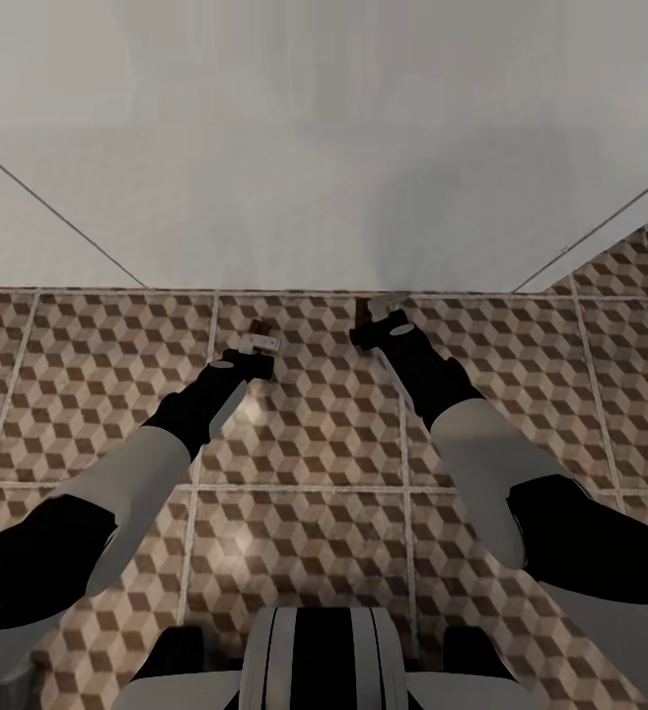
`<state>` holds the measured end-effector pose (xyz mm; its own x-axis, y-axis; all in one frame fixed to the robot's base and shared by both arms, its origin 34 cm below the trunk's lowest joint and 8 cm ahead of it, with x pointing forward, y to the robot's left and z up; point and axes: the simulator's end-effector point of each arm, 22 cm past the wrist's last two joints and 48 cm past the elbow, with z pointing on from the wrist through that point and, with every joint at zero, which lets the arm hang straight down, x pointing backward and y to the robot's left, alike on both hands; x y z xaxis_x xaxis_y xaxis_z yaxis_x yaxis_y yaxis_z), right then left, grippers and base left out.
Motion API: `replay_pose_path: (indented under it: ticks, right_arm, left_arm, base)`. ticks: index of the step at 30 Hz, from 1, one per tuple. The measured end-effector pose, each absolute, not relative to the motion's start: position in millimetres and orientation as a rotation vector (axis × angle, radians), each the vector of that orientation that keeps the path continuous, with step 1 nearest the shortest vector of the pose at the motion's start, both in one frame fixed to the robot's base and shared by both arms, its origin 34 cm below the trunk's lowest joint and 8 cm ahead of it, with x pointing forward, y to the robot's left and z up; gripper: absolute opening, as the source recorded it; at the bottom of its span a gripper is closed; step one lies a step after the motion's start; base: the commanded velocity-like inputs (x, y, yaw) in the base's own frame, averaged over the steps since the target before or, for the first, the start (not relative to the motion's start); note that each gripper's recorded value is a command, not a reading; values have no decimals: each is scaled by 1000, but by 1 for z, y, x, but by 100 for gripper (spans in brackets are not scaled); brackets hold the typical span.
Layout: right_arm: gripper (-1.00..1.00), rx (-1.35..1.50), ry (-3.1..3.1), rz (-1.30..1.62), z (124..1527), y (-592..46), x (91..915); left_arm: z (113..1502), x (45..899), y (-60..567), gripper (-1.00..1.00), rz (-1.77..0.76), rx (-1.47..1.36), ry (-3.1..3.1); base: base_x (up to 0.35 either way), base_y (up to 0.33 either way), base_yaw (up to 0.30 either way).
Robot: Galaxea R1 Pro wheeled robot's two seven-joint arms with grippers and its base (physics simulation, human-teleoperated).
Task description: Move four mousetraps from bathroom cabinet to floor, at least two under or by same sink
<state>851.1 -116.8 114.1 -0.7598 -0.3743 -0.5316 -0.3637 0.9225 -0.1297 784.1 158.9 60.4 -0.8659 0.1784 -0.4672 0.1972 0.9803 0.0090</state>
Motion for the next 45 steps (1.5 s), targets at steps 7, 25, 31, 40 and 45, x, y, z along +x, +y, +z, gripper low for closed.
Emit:
replay_pose_path:
  ticks: [7,25,31,40,45]
  right_arm:
    - [-100,-527,2509,-25,113,-117,850]
    - [-100,-524,2478,-13,115,-114,853]
    - [-100,-527,2478,-7,111,-113,849]
    - [-100,-539,2498,0,99,-113,838]
    - [-100,-545,2496,11,92,-111,831]
  left_arm:
    - [61,785,158,-100,-55,266,2641]
    - [71,793,142,-100,-85,260,2618]
    - [72,794,135,-100,-94,259,2616]
    - [72,793,135,-100,-95,259,2617]
    - [71,792,136,-100,-92,260,2621]
  base:
    - [13,0,0]
    - [0,0,0]
    - [0,0,0]
    - [0,0,0]
    - [0,0,0]
